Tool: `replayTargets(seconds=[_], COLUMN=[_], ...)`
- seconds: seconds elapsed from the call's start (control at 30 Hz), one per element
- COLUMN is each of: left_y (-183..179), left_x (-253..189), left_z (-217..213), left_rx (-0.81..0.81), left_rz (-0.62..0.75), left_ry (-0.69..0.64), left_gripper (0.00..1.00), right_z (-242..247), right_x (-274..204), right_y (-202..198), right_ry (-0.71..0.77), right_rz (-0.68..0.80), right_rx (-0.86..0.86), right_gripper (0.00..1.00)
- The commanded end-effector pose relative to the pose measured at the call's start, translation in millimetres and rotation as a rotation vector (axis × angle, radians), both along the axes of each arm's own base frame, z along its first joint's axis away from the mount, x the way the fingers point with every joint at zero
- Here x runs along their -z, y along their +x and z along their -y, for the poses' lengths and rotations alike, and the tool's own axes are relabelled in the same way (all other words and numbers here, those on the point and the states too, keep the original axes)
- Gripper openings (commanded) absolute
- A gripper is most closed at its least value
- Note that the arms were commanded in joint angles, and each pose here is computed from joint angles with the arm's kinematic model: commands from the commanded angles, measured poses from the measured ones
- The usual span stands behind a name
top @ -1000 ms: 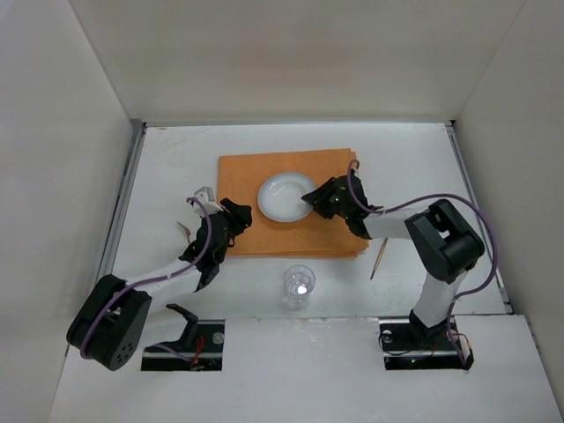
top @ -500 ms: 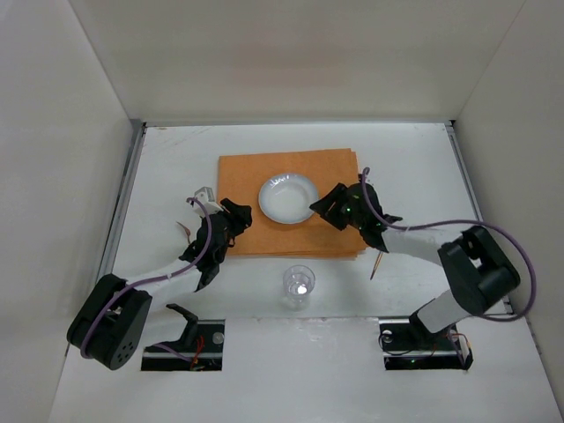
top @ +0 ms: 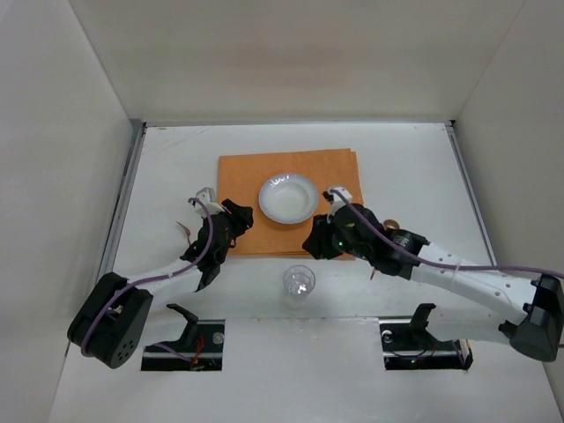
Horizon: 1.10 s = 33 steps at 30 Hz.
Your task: Set the dinner table for one person
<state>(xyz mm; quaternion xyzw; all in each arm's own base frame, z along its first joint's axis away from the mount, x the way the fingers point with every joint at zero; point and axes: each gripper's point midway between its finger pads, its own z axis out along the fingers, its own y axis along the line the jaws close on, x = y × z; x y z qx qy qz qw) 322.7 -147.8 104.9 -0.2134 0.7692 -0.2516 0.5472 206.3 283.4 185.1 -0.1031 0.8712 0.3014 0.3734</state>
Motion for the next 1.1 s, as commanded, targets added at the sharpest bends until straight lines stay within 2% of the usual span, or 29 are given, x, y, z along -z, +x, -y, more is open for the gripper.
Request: replayTargets(seconds=[0.0, 0.1, 0.47, 0.7, 0.87, 0.9, 1.0, 1.07], left_y=[6.0, 4.8, 4.9, 4.6, 4.8, 4.8, 4.1, 4.8], left_x=[-10.9, -13.8, -11.9, -12.2, -11.8, -11.7, -15.3, -12.2], left_z=[0.9, 2.5, 1.0, 2.1, 2.5, 1.9, 1.8, 1.6], left_rx=[-0.009, -0.003, -0.007, -0.002, -0.002, -0.003, -0.005, -0.005], left_rz=[0.039, 0.047, 0.041, 0.043, 0.042, 0.041, 0.052, 0.043], left_ry=[-0.027, -0.032, -0.031, -0.035, -0.032, -0.036, -0.037, -0.034], left_gripper=[0.45, 0.45, 0.45, 0.45, 0.45, 0.45, 0.45, 0.45], right_z=[27.2, 21.5, -3.9, -20.3, -27.3, -28.2, -22.6, -16.3], right_x=[19.9, 30.7, 51.2, 62.7, 62.3, 57.6, 33.1, 4.1], right_y=[-27.6, -39.9, -40.0, -44.1, -43.0, -41.2, -36.4, -26.5], right_ry=[-0.305, -0.388, -0.42, -0.398, -0.387, -0.379, -0.352, -0.277], right_rz=[0.033, 0.036, 0.009, -0.019, -0.019, -0.005, 0.043, 0.085], right_rx=[-0.115, -0.187, -0.241, -0.281, -0.284, -0.28, -0.261, -0.218], right_gripper=[0.42, 0.5, 0.48, 0.35, 0.15, 0.11, 0.1, 0.1])
